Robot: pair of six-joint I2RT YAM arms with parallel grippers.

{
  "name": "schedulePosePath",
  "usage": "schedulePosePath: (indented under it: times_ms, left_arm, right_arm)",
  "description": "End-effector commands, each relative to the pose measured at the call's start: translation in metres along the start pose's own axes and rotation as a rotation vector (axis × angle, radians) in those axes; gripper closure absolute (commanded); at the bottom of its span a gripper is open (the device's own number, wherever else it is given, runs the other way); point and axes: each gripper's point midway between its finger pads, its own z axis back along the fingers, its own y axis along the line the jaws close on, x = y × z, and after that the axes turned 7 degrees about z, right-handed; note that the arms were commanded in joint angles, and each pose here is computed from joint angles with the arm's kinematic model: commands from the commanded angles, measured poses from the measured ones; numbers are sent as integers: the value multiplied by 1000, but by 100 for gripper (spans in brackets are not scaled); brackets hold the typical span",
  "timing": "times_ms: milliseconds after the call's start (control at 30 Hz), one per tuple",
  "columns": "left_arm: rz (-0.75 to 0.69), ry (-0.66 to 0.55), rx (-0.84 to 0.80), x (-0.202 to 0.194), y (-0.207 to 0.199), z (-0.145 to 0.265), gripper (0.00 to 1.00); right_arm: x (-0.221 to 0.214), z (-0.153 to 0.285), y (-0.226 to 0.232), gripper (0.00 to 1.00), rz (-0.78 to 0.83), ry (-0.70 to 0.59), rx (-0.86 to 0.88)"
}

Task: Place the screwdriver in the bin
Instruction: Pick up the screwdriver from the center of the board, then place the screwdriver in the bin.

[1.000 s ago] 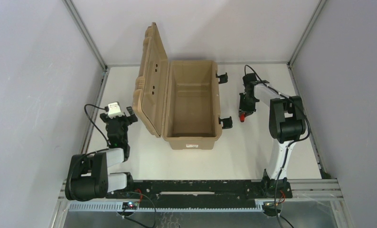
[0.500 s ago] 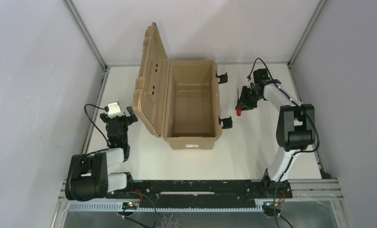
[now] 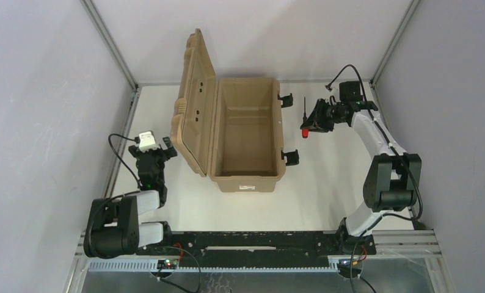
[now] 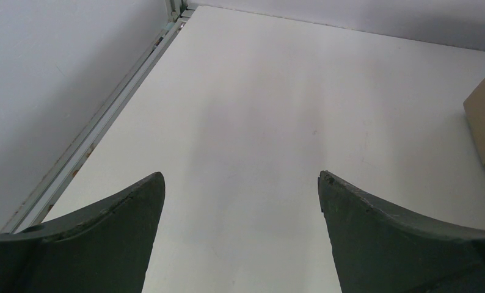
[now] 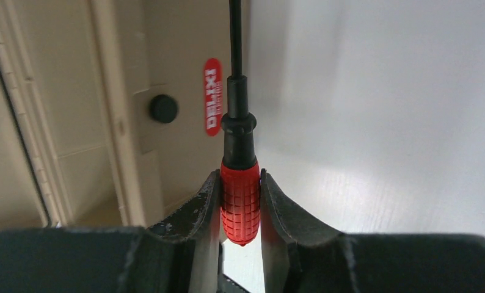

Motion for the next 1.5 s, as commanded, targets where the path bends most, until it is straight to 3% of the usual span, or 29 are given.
schedulePosePath:
  times_ms: [0,367,633,1133,1467]
  left_arm:
    - [-8,-36,-2,10,-1,-2,0]
    - [-7,-36,-2,10,-1,-2,0]
    - [-7,-37,-2,10,-1,-2,0]
    - [-7,-37,-4,10,-1,-2,0]
    - [-7,-38,-4,11,-1,-2,0]
  right_arm:
    - [23,34,41,83,17,-95,109]
    - [44,78,105,83,21,-185,182]
    - [48,79,155,83,56,-187,165]
    - [25,-6,213,83,128,-89,-107]
    - [-11,-80,190,82,119,-9,-334]
